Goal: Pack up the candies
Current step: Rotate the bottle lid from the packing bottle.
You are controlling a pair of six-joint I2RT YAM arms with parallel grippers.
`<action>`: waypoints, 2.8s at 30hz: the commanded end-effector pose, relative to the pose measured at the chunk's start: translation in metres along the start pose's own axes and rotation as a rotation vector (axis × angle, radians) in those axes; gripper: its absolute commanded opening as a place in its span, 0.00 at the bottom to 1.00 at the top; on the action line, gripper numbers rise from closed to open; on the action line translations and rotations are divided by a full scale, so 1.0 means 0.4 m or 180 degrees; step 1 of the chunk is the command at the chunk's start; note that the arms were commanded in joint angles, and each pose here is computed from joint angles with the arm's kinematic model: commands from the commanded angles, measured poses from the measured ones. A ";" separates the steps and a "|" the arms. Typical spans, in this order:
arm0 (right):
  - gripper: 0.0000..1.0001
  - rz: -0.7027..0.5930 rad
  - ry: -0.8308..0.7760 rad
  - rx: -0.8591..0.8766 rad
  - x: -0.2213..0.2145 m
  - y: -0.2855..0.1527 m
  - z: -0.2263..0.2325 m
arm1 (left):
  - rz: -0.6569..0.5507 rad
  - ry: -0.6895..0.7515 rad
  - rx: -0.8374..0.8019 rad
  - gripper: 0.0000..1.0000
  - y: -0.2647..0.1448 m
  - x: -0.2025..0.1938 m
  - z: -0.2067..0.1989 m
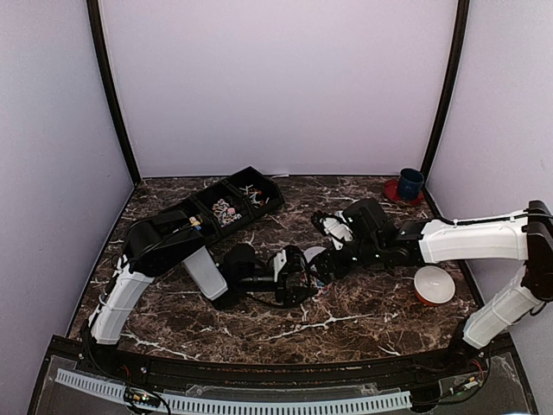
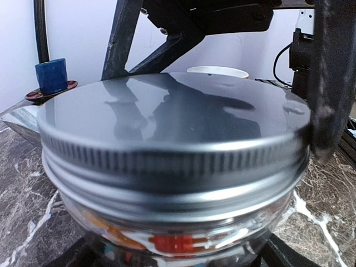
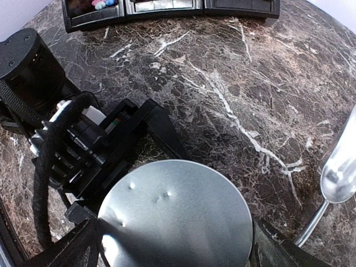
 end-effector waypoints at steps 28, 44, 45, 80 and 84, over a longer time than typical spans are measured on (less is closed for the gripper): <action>0.98 0.0295 0.0620 -0.1136 0.037 0.016 -0.018 | 0.0920 -0.0563 0.0381 0.84 -0.035 -0.184 0.016; 0.98 0.0038 0.0369 -0.0863 0.056 -0.033 -0.004 | 0.0910 -0.0570 0.0362 0.85 -0.036 -0.184 0.014; 0.98 0.0051 0.0361 -0.0838 0.053 -0.031 -0.003 | 0.0909 -0.0570 0.0361 0.85 -0.036 -0.184 0.014; 0.58 -0.0562 0.0651 0.0837 0.130 0.016 -0.092 | 0.0817 -0.0594 -0.0268 0.83 -0.032 -0.174 -0.034; 0.54 -0.0475 0.0684 0.0919 0.124 0.048 -0.090 | 0.0818 -0.0595 -0.0273 0.83 -0.030 -0.174 -0.035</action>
Point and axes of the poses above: each gripper's point midway between its finger pads, its own y axis out along the fingers, its own z axis along the line the jaws close on, x = y × z, the point moved 7 cm from there along -y, back along the fingers, and after that the axes turned 5 degrees about -y, right-handed, at the moved point
